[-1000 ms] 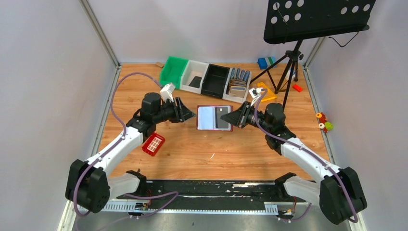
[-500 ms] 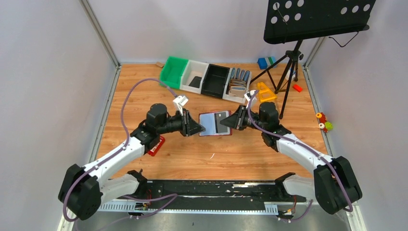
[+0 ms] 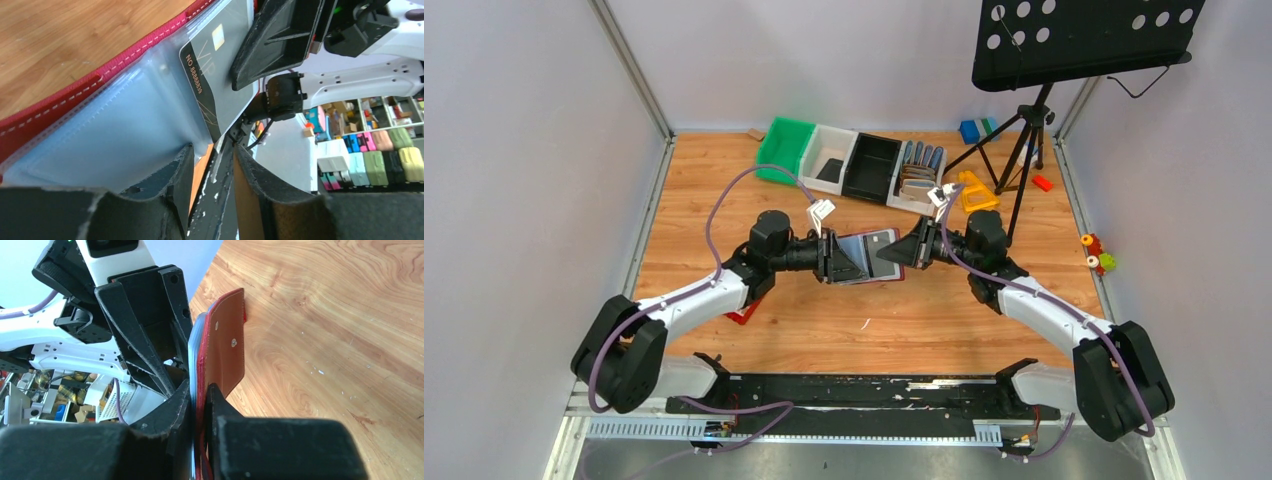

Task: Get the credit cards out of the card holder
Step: Remove the credit card from the card holder.

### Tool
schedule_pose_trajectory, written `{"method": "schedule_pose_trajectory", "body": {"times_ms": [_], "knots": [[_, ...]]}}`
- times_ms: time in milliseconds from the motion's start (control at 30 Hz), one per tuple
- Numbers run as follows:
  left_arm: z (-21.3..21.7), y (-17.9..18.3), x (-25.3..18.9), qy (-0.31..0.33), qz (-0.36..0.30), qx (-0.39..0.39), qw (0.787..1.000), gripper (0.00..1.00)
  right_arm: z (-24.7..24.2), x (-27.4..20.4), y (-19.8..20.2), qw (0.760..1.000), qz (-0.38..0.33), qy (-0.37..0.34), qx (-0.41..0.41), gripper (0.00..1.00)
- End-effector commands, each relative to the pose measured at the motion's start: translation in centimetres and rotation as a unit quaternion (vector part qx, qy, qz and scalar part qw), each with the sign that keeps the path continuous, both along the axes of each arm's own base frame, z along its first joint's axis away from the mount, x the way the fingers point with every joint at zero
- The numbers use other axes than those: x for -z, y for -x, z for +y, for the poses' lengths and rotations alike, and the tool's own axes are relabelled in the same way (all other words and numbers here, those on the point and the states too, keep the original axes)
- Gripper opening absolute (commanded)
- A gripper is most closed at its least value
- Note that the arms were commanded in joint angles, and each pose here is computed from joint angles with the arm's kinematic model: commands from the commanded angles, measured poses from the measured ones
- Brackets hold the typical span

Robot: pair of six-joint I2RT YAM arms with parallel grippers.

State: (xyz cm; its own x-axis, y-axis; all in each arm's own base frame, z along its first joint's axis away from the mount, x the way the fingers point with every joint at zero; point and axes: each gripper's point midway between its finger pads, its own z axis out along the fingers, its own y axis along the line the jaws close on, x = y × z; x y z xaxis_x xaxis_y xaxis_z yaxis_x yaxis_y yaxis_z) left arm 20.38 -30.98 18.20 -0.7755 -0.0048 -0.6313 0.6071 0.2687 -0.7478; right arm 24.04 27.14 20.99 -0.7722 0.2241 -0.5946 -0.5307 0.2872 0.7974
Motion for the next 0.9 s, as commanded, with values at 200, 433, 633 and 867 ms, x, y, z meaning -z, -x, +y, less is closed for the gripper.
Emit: {"method": "schedule_pose_trajectory", "body": {"times_ms": [200, 433, 633, 867], "knots": [[-1.8, -0.8, -4.6, 0.08, -0.022, 0.024, 0.996, 0.31, 0.8, -3.8, 1.9, 0.996, -0.045, -0.051, -0.057, 0.0], [-0.5, -2.3, -2.9, 0.023, 0.0, -0.018, 1.0, 0.41, 0.7, -3.6, 1.8, 0.997, -0.045, -0.046, -0.053, 0.0], [-1.3, -1.6, -4.8, 0.09, 0.007, 0.014, 0.996, 0.27, 1.1, -4.2, 2.4, 0.994, -0.04, -0.068, -0.077, 0.0], [-1.7, -1.6, -7.2, 0.148, 0.001, 0.028, 0.989, 0.16, 1.3, -3.6, 2.6, 0.994, -0.027, -0.068, -0.086, 0.0]]}}
